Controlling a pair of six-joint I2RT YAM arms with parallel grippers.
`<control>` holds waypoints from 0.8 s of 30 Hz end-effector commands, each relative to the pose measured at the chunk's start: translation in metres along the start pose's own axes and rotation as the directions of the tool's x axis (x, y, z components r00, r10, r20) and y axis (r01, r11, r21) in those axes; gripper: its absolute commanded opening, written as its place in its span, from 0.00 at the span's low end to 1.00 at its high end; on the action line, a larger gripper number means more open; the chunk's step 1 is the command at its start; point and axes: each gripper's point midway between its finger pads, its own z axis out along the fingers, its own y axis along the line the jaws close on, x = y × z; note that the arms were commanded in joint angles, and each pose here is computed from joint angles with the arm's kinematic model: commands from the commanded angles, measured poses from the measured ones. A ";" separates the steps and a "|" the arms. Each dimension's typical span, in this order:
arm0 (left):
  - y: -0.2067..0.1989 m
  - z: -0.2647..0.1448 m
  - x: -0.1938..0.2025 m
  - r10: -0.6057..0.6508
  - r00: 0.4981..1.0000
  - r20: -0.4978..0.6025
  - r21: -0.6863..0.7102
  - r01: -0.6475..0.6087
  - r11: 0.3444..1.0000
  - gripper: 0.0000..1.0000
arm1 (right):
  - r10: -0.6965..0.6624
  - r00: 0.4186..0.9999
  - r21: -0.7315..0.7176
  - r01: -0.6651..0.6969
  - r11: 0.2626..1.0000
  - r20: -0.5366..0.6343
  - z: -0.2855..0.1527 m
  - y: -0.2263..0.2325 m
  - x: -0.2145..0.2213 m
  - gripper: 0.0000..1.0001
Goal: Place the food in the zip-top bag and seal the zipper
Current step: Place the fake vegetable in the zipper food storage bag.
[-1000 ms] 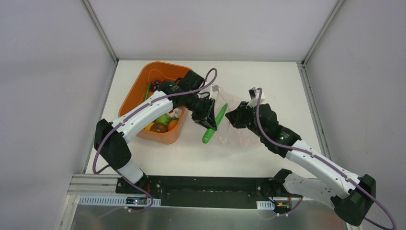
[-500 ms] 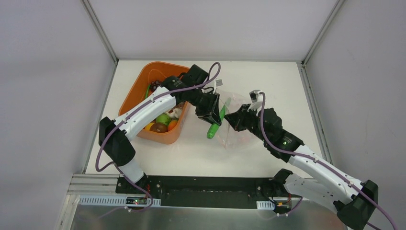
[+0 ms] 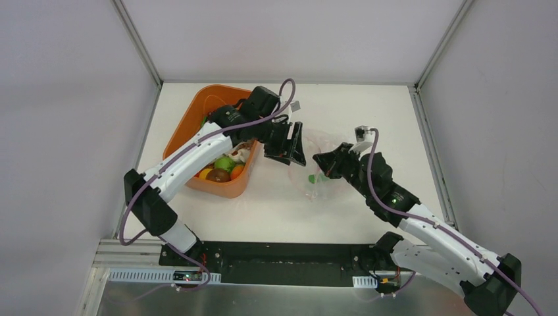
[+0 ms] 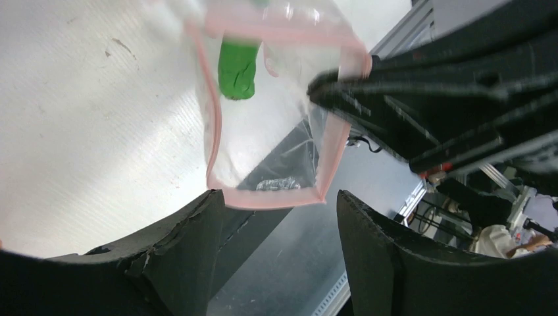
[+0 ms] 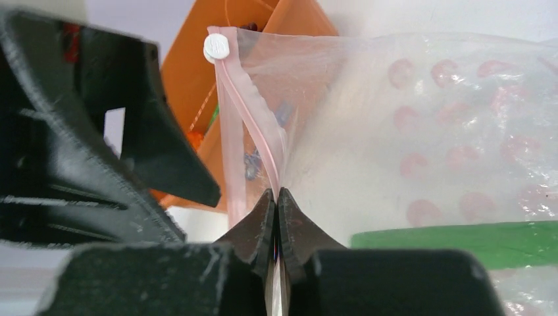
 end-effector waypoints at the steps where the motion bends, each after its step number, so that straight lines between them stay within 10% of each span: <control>1: -0.023 -0.043 -0.011 0.110 0.978 0.178 0.015 -0.114 0.993 0.64 | 0.167 0.968 -0.098 -0.151 0.984 0.185 -0.016 0.026 -0.061 0.03; 13: 0.088 -0.129 -0.022 0.231 0.839 0.493 -0.514 0.067 0.855 0.94 | 0.009 0.986 0.035 -0.015 0.999 0.168 -0.017 -0.004 -0.060 0.05; 24: 0.207 -0.175 -0.050 0.108 0.632 0.768 -0.530 0.530 0.662 0.99 | 0.020 0.995 0.032 -0.023 0.999 0.098 -0.006 -0.010 -0.038 0.05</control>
